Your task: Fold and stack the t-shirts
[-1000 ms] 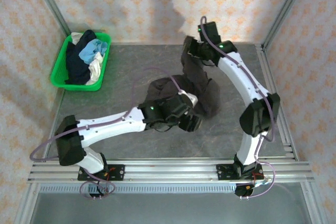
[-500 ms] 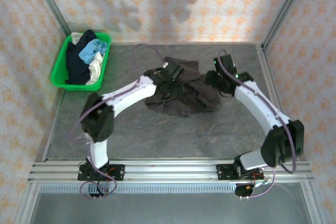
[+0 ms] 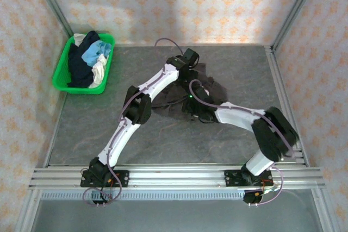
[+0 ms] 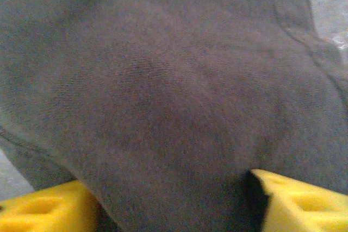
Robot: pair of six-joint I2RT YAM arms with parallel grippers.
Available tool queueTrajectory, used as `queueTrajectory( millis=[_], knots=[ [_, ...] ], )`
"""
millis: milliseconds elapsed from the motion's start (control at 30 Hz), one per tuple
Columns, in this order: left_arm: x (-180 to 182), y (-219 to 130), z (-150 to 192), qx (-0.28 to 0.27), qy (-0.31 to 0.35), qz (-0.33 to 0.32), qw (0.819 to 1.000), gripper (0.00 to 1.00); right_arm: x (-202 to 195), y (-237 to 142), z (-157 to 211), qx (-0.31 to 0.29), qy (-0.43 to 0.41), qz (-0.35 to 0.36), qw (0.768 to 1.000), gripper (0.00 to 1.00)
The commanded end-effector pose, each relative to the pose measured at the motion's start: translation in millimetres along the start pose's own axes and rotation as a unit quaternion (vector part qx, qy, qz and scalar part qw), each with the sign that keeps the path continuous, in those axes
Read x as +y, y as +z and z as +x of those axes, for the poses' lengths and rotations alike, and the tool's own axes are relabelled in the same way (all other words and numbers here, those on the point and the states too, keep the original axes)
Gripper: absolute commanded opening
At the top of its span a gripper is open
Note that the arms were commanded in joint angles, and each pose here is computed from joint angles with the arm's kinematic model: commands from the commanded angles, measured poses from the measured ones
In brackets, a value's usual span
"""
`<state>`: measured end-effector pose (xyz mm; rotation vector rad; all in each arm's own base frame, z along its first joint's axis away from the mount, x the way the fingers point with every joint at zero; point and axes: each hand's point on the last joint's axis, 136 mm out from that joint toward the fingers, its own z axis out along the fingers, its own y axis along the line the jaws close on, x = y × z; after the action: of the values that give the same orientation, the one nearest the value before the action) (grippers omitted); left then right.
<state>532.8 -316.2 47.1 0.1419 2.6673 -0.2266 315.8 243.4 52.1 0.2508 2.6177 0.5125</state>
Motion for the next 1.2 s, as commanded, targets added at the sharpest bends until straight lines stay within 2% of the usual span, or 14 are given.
queueTrajectory(
  millis=[0,100,167,267,433,500,533,567,633,667,767,867,933,1167],
  knots=[
    [3.2,-11.4,-8.4,0.009,-0.004,0.031,0.999,0.43,3.9,11.9,-3.3,0.000,-0.002,0.023,1.000,0.51],
    [22.3,-16.4,-15.2,0.013,-0.017,0.031,0.999,0.16,-24.6,9.4,-0.6,0.002,-0.012,0.098,0.995,0.26],
    [39.9,-27.5,-21.1,0.014,-0.028,0.026,0.999,0.00,-49.8,-6.6,-7.1,-0.012,-0.020,0.159,0.987,0.15],
    [69.9,-53.4,-28.9,0.003,-0.044,0.012,0.999,0.00,-86.2,-35.8,-24.3,-0.026,-0.018,0.218,0.975,0.06],
    [131.1,-120.5,-21.5,-0.041,-0.093,-0.032,0.994,0.00,-131.7,-79.3,-76.5,-0.048,0.014,0.238,0.970,0.03],
    [153.0,-148.4,-4.8,-0.062,-0.121,-0.056,0.989,0.00,-140.7,-89.1,-104.1,-0.061,0.015,0.234,0.970,0.07],
    [155.2,-155.4,9.3,-0.065,-0.128,-0.054,0.988,0.00,-147.7,-95.6,-118.8,-0.070,0.024,0.246,0.966,0.14],
    [151.8,-164.3,22.0,-0.071,-0.134,-0.035,0.988,0.10,-150.9,-100.6,-128.9,-0.072,0.026,0.258,0.963,0.20],
    [149.9,-161.9,52.9,-0.058,-0.155,-0.017,0.986,0.50,-147.2,-111.3,-139.0,-0.069,0.018,0.271,0.960,0.42],
    [151.4,-159.9,68.0,-0.051,-0.163,-0.013,0.985,0.57,-142.7,-117.8,-140.7,-0.073,0.017,0.270,0.960,0.45],
    [164.9,-158.8,97.9,-0.036,-0.171,-0.038,0.984,0.66,-119.2,-123.6,-131.0,-0.088,0.012,0.219,0.972,0.53],
    [181.3,-166.8,111.6,-0.023,-0.161,-0.084,0.983,0.71,-82.6,-103.6,-108.1,-0.076,0.004,0.111,0.991,0.60],
    [193.3,-174.9,109.8,-0.028,-0.156,-0.117,0.980,0.76,-69.3,-84.0,-98.0,-0.061,-0.004,0.080,0.995,0.61],
    [233.7,-164.6,104.8,-0.007,-0.166,-0.181,0.969,0.77,-65.1,-30.5,-124.1,-0.022,-0.023,0.130,0.991,0.61]
  ],
)
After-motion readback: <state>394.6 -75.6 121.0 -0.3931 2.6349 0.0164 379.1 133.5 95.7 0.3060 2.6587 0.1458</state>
